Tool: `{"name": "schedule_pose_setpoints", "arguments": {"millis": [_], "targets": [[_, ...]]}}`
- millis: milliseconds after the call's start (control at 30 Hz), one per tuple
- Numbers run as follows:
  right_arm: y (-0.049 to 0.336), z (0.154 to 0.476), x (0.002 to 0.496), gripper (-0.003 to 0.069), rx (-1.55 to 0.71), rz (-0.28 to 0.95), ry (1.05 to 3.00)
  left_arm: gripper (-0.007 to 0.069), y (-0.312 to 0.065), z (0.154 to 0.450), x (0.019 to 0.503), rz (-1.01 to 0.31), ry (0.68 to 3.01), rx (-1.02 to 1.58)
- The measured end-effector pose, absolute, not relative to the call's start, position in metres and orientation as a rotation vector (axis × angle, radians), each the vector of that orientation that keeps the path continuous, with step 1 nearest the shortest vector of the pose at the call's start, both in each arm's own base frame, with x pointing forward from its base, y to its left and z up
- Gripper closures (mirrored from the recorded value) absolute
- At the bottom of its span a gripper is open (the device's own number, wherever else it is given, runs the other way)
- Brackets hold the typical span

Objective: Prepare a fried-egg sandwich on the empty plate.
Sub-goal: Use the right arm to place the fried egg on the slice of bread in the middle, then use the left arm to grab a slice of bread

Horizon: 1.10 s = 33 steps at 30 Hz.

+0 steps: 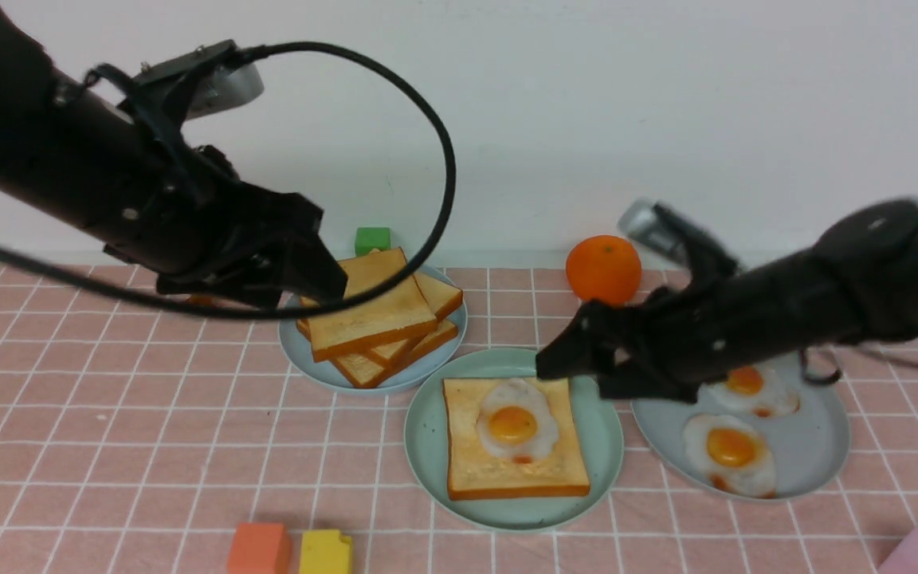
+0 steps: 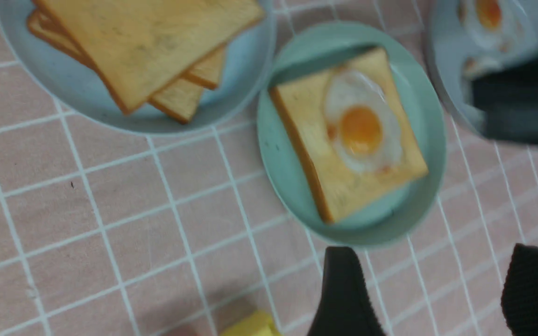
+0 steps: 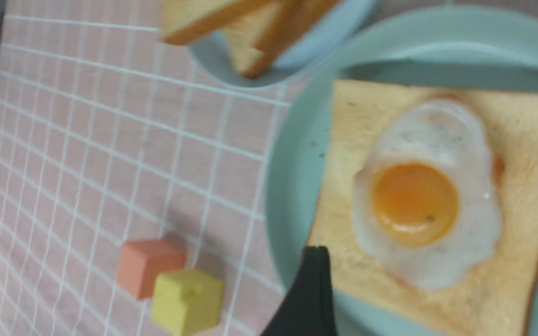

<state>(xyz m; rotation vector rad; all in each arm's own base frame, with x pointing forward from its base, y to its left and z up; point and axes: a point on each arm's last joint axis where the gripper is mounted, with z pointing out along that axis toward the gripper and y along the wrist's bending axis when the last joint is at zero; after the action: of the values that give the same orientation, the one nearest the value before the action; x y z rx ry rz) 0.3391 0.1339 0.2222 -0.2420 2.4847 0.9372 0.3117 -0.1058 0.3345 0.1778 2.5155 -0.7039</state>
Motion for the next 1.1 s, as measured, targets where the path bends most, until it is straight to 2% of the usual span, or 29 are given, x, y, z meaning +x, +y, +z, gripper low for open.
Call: {"name": "schedule_pose_setpoints", "arguments": {"millis": [133, 167, 300, 400, 467, 800, 1100], "targets": [[0.125, 0.266, 0.313, 0.0005, -0.313, 0.871, 2.479, 0.0146, -0.108, 0.309, 0.333, -0.707, 2.561, 0.016], [0.124, 0.267, 0.311, 0.001, -0.327, 0.855, 2.487, 0.0146, -0.108, 0.307, 0.335, -0.705, 2.563, 0.014], [0.111, 0.299, 0.284, 0.0078, -0.342, 0.739, 2.517, 0.0143, -0.094, 0.268, 0.363, -0.702, 2.647, -0.133], [0.108, 0.309, 0.274, 0.0102, -0.347, 0.723, 2.517, 0.0143, -0.078, 0.253, 0.378, -0.75, 2.654, -0.266], [0.106, 0.319, 0.265, 0.0114, -0.353, 0.72, 2.503, 0.0143, -0.059, 0.234, 0.396, -0.829, 2.63, -0.417], [0.105, 0.324, 0.259, 0.0119, -0.366, 0.729, 2.501, 0.0143, -0.059, 0.179, 0.427, -0.983, 2.54, -0.56], [0.106, 0.323, 0.257, 0.0119, -0.369, 0.748, 2.514, 0.0164, -0.062, 0.162, 0.434, -1.043, 2.503, -0.568]]}}
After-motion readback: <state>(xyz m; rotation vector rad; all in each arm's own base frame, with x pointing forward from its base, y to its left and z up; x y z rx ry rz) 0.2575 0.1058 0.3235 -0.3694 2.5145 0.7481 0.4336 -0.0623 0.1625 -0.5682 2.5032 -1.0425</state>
